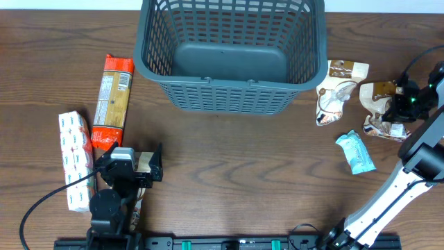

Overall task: Pack container
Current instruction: 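Grasp the pouch with the right gripper and drop it into the basket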

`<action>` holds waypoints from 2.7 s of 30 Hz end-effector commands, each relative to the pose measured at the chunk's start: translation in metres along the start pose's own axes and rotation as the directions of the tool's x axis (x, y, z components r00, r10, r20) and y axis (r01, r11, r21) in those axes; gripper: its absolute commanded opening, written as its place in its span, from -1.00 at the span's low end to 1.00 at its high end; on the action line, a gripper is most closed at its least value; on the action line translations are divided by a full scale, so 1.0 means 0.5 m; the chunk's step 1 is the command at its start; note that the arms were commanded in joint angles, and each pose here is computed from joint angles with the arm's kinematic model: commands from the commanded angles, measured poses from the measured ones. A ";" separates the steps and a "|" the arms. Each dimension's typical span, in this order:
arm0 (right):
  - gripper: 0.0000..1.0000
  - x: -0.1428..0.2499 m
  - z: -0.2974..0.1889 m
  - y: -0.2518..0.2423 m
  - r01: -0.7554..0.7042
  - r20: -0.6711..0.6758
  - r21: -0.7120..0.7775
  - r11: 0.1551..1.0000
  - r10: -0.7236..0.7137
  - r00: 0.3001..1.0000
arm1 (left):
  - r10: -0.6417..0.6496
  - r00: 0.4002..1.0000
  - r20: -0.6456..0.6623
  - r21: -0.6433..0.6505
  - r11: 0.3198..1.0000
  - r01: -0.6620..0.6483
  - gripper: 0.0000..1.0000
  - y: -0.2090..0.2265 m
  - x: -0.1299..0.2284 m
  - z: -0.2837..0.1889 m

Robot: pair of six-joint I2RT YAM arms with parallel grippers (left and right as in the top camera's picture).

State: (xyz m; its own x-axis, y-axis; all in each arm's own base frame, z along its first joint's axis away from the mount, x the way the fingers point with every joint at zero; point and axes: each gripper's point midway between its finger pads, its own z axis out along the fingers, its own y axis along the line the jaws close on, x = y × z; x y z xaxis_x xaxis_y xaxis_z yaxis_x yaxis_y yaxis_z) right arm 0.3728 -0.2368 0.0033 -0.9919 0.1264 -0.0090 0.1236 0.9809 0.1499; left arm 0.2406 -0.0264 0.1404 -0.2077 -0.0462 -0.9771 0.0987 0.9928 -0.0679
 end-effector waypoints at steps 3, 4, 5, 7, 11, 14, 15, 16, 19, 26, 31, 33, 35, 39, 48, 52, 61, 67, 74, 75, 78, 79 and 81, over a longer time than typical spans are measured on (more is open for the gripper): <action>-0.97 -0.035 -0.071 0.027 -0.070 0.086 -0.044 0.997 0.073 0.994 | 0.003 0.999 -0.040 -0.008 1.000 -0.003 0.97 0.004 0.031 0.006; -0.97 -0.049 -0.107 0.033 -0.085 0.127 -0.051 0.995 0.091 0.988 | 0.003 0.999 -0.040 -0.008 1.000 -0.003 0.97 0.004 0.032 0.006; -0.97 -0.061 -0.142 0.042 -0.091 0.167 -0.061 0.994 0.100 0.981 | 0.003 0.999 -0.041 -0.008 1.000 -0.003 0.97 0.004 0.032 0.006; -0.97 -0.085 -0.230 0.066 -0.084 0.262 -0.069 0.994 0.099 0.960 | 0.003 0.999 -0.040 -0.008 1.000 -0.003 0.97 0.004 0.032 0.006; -0.97 -0.120 -0.432 0.146 -0.005 0.480 -0.009 1.000 0.008 0.877 | 0.002 0.999 -0.040 -0.008 1.000 -0.003 0.97 0.004 0.031 0.006; -0.97 -0.132 -0.581 0.244 0.095 0.632 0.084 0.992 -0.127 0.765 | 0.003 0.999 -0.040 -0.008 1.000 -0.003 0.97 0.004 0.032 0.006; -0.97 -0.134 -0.631 0.287 0.135 0.679 0.118 0.984 -0.179 0.712 | 0.003 0.999 -0.040 -0.008 1.000 -0.003 0.97 0.004 0.032 0.006; -0.97 -0.135 -0.670 0.328 0.172 0.715 0.146 0.974 -0.224 0.663 | 0.003 0.999 -0.040 -0.008 1.000 -0.003 0.97 0.004 0.031 0.006; -0.97 -0.122 -0.780 0.489 0.326 0.793 0.258 0.910 -0.392 0.467 | 0.003 0.999 -0.040 -0.008 1.000 -0.003 0.97 0.004 0.032 0.006; -0.98 -0.042 -0.815 0.833 0.666 0.677 0.555 0.498 -0.736 -0.013 | 0.002 0.999 -0.040 -0.008 1.000 -0.003 0.97 0.004 0.031 0.006; -0.98 -0.013 -0.749 0.966 0.715 0.490 0.683 0.148 -0.819 -0.298 | 0.002 0.999 -0.040 -0.008 1.000 -0.003 0.97 0.004 0.032 0.006; -0.98 -0.027 -0.721 0.993 0.717 0.461 0.691 0.090 -0.819 -0.342 | 0.002 0.999 -0.040 -0.008 1.000 -0.003 0.97 0.004 0.032 0.006; -0.98 -0.049 -0.684 1.018 0.738 0.472 0.671 0.073 -0.810 -0.349 | 0.002 0.999 -0.040 -0.008 1.000 -0.003 0.97 0.004 0.032 0.006; -0.98 -0.095 -0.575 1.045 0.811 0.498 0.584 0.045 -0.808 -0.314 | 0.002 0.999 -0.040 -0.008 1.000 -0.002 0.97 0.004 0.032 0.006; -0.98 -0.179 -0.280 1.027 0.937 0.462 0.324 0.130 -0.886 -0.038 | 0.002 0.999 -0.040 -0.008 1.000 -0.003 0.97 0.004 0.032 0.006; -0.98 -0.165 -0.168 1.002 0.971 0.396 0.198 0.133 -0.917 0.045 | 0.002 0.999 -0.040 -0.008 1.000 -0.003 0.97 0.004 0.032 0.006; -0.41 -0.140 -0.084 0.947 0.965 0.262 0.087 0.246 -0.941 0.216 | 0.002 0.999 -0.040 -0.008 1.000 -0.003 0.97 0.004 0.032 0.006; 0.54 -0.149 -0.252 0.976 0.939 0.375 0.213 0.272 -0.910 0.178 | 0.002 0.999 -0.040 -0.008 1.000 -0.002 0.97 0.004 0.032 0.006; 0.51 -0.144 -0.633 0.933 0.691 0.601 0.484 0.537 -0.778 0.184 | 0.002 0.999 -0.040 -0.008 1.000 -0.002 0.97 0.004 0.032 0.006; 0.54 -0.154 -0.711 0.880 0.541 0.674 0.501 0.676 -0.697 0.246 | 0.002 0.999 -0.040 -0.008 1.000 -0.002 0.97 0.004 0.032 0.006; 0.69 -0.159 -0.820 0.740 0.201 0.823 0.393 0.897 -0.441 0.357 | 0.002 0.999 -0.040 -0.008 1.000 -0.002 0.97 0.004 0.032 0.006; 0.72 -0.155 -0.833 0.698 0.126 0.851 0.338 0.933 -0.360 0.381 | 0.002 0.999 -0.040 -0.008 1.000 -0.003 0.97 0.004 0.032 0.006; 0.73 -0.151 -0.826 0.617 0.001 0.870 0.232 0.973 -0.208 0.447 | 0.002 0.999 -0.040 -0.008 1.000 -0.003 0.97 0.004 0.032 0.006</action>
State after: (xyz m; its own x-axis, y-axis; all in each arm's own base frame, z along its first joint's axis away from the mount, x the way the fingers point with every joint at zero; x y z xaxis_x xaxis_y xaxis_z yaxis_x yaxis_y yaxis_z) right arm 0.4671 0.0688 0.4848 -0.3040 -0.3715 -0.8772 -0.2206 0.9232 -0.3146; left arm 0.2407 -0.0264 0.1400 -0.2096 -0.0460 -0.9767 0.0986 0.9928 -0.0679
